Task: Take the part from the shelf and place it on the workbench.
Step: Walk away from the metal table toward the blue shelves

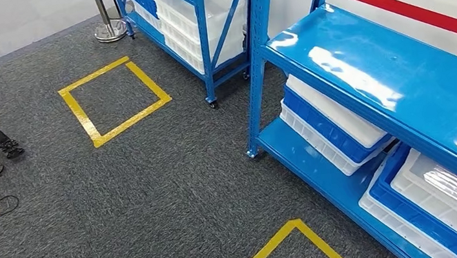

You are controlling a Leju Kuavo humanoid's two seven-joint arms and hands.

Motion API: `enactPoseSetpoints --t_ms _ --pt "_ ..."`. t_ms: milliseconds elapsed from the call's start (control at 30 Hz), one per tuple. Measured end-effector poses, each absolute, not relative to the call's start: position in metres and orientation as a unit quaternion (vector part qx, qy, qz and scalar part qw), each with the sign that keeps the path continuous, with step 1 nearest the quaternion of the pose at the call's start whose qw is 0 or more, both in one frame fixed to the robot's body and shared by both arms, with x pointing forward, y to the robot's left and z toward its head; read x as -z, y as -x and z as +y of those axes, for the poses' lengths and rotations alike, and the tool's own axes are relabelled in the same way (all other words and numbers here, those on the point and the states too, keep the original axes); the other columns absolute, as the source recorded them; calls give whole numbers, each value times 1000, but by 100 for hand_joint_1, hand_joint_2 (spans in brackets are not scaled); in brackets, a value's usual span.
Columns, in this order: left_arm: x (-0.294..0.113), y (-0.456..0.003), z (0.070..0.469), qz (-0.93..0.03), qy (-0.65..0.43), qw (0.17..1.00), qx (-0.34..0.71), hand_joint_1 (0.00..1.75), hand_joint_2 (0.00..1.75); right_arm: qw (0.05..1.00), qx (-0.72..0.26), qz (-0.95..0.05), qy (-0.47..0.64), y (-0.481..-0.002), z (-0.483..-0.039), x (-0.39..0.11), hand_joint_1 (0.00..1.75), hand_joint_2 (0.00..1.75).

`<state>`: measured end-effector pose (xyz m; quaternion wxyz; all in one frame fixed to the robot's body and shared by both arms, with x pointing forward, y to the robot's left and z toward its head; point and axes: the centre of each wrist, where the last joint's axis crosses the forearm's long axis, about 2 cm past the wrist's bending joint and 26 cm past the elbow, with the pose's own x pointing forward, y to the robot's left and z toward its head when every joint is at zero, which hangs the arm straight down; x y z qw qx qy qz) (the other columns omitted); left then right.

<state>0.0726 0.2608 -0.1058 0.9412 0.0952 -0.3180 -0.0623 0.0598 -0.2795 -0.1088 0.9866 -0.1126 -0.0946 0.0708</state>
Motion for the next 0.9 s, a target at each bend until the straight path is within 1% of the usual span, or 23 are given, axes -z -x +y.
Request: enactPoseSetpoints --t_ms 900 --pt "106 -70 262 -311 -102 943 64 0 0 987 -70 -96 112 -60 -281 109 0 0"
